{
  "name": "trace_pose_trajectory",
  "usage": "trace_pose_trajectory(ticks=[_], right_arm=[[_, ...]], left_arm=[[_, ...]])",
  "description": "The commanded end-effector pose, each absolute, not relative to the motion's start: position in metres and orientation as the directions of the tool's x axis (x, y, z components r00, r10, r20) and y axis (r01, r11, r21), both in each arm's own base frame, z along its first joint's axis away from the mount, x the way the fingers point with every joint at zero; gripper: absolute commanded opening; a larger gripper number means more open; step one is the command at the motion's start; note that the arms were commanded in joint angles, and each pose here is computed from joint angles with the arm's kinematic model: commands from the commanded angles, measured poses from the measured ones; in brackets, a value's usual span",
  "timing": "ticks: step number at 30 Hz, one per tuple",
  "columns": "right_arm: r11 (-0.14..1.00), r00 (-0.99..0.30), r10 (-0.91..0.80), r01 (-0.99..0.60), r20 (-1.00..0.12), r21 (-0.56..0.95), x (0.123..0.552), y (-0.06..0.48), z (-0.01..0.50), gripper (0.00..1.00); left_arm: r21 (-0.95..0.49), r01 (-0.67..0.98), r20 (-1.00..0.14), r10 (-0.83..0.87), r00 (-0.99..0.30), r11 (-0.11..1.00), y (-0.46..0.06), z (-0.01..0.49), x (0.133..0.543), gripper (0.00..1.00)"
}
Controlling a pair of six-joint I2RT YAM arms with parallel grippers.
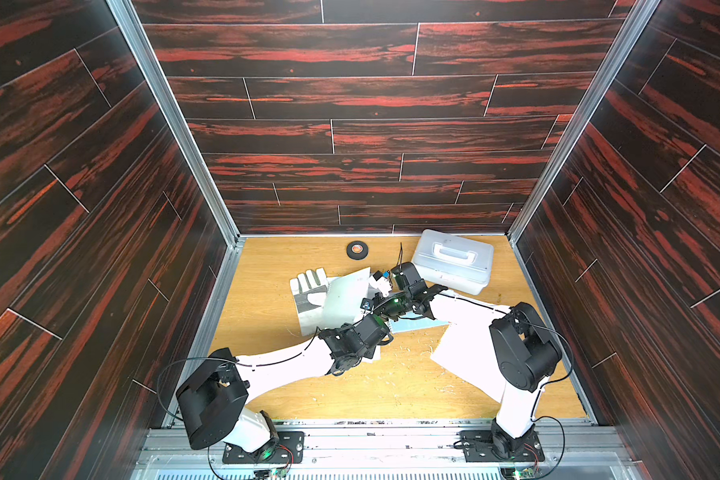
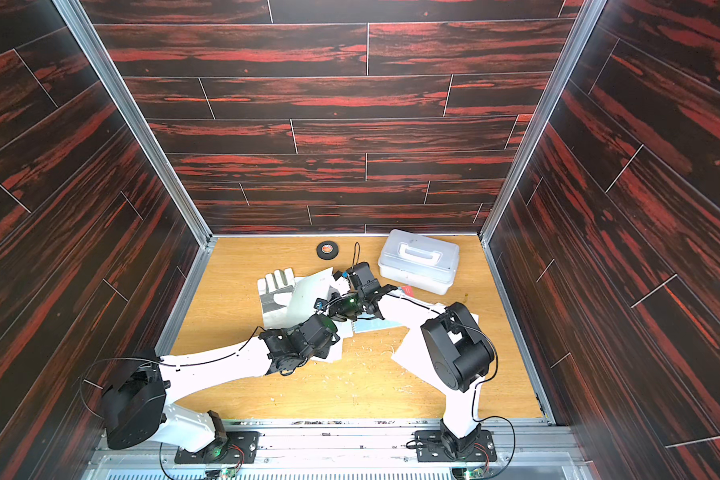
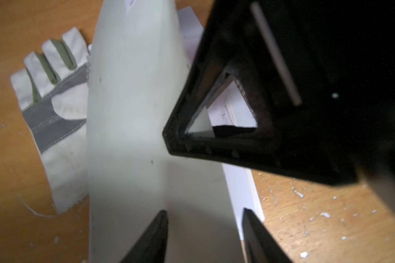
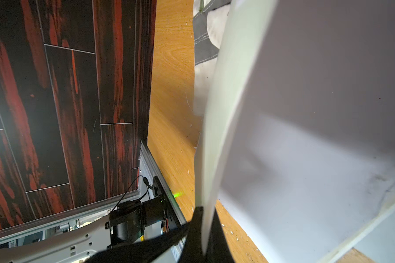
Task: Tear off pages from different notebooks
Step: Open the notebook at the center of the board.
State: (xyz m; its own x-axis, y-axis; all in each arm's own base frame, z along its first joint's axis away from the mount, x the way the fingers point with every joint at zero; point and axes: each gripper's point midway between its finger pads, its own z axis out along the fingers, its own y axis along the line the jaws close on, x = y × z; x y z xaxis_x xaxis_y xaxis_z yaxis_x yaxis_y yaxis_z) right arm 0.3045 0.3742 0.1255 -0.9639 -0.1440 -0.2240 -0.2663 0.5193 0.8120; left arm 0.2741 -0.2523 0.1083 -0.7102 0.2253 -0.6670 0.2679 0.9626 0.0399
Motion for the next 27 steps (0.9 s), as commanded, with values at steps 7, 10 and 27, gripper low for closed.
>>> trace_pose_trajectory(ticks=[7, 10, 27], right_arm=[[0.560, -0.950, -0.154, -0.311, -0.272, 0.768, 0.303, 0.365, 0.138, 0.05], [0.664, -0.946, -0.097, -0.294, -0.310, 0.688, 0.316, 0.349, 0.129, 0.32], [0.829, -0.980, -0.046, -0.145, -0.193, 0.539, 0.309, 0.308, 0.042, 0.35]], left_arm=[[0.061, 0.161, -0.713, 0.156, -0.683, 0.985, -0.229, 0.122, 0.281, 0.00], [-0.023, 0.161, -0.744, 0.091, -0.662, 0.987, -0.232, 0.132, 0.283, 0.00], [-0.357, 0.030, -0.750, -0.267, -0.605, 0.934, -0.190, 0.148, 0.287, 0.00]])
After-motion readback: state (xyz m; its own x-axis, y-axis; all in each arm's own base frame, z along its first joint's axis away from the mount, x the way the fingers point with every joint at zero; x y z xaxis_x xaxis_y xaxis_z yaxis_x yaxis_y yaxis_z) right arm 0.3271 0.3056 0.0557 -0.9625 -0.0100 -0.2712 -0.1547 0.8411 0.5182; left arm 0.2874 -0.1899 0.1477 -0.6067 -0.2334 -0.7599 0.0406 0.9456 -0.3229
